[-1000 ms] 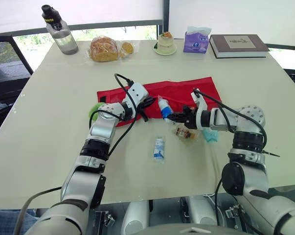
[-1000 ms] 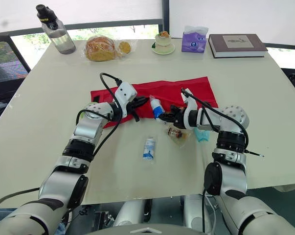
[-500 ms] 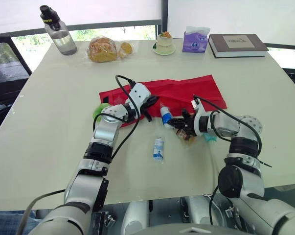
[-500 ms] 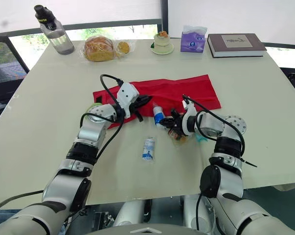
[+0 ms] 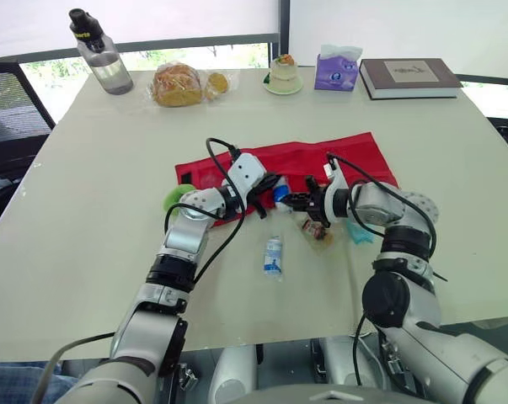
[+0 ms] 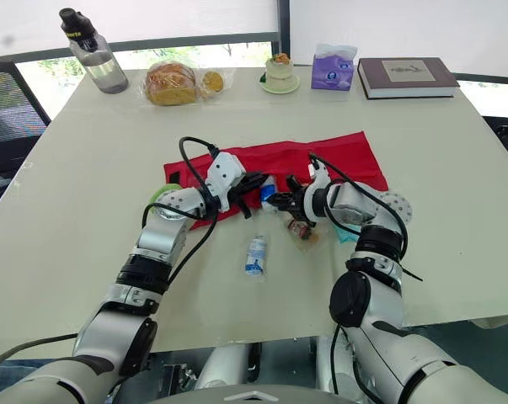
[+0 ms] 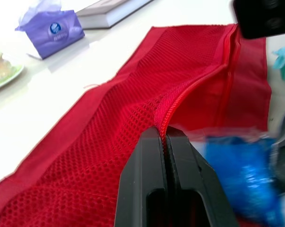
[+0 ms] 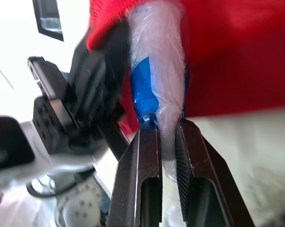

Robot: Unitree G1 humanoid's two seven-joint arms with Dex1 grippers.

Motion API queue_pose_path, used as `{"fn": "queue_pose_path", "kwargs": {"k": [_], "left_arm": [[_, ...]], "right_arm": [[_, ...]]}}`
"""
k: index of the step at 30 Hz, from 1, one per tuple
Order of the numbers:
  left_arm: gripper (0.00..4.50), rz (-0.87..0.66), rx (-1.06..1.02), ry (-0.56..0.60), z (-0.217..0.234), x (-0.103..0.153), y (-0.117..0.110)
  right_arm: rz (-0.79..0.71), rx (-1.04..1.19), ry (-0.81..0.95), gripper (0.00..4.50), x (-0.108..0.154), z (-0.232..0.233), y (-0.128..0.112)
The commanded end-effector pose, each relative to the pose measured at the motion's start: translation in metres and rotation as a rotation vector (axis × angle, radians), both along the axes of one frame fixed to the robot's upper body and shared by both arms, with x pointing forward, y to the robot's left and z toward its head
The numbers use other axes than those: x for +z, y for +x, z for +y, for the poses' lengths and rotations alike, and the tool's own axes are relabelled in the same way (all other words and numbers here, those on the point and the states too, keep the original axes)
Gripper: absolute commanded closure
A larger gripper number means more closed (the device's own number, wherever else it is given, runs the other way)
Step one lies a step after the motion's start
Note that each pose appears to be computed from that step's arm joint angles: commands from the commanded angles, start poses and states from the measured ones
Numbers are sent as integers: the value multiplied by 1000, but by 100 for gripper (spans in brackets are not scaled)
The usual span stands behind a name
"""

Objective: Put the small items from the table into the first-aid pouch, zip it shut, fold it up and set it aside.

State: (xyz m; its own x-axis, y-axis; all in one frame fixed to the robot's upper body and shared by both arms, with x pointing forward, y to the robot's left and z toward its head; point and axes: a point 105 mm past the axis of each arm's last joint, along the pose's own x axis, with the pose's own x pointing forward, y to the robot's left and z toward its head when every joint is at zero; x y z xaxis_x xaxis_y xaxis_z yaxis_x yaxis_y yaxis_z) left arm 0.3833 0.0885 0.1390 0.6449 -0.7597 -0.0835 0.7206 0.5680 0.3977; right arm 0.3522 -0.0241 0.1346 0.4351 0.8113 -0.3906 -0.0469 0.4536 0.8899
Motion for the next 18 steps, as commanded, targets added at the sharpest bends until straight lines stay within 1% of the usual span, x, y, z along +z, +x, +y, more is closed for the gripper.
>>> {"fn": "queue_pose_path", "kwargs": {"k": [1, 9, 15, 17, 18], "left_arm": [[450, -52, -49, -16, -10, 13, -7], [450, -48, -77, -12, -14, 13, -9], [450, -49, -74, -7, -12, 13, -9], [450, -50, -63, -5, -10, 13, -7], [450, -50, -58, -3, -7, 13, -6]], "right_arm": [[-55, -8, 73, 448, 24, 11, 6], [-86, -39, 110, 448, 33, 25, 12], [-110, -9, 100, 448, 30, 32, 9], [-133, 22, 69, 360, 27, 31, 4], [-152, 41, 47, 345, 26, 30, 1]]}}
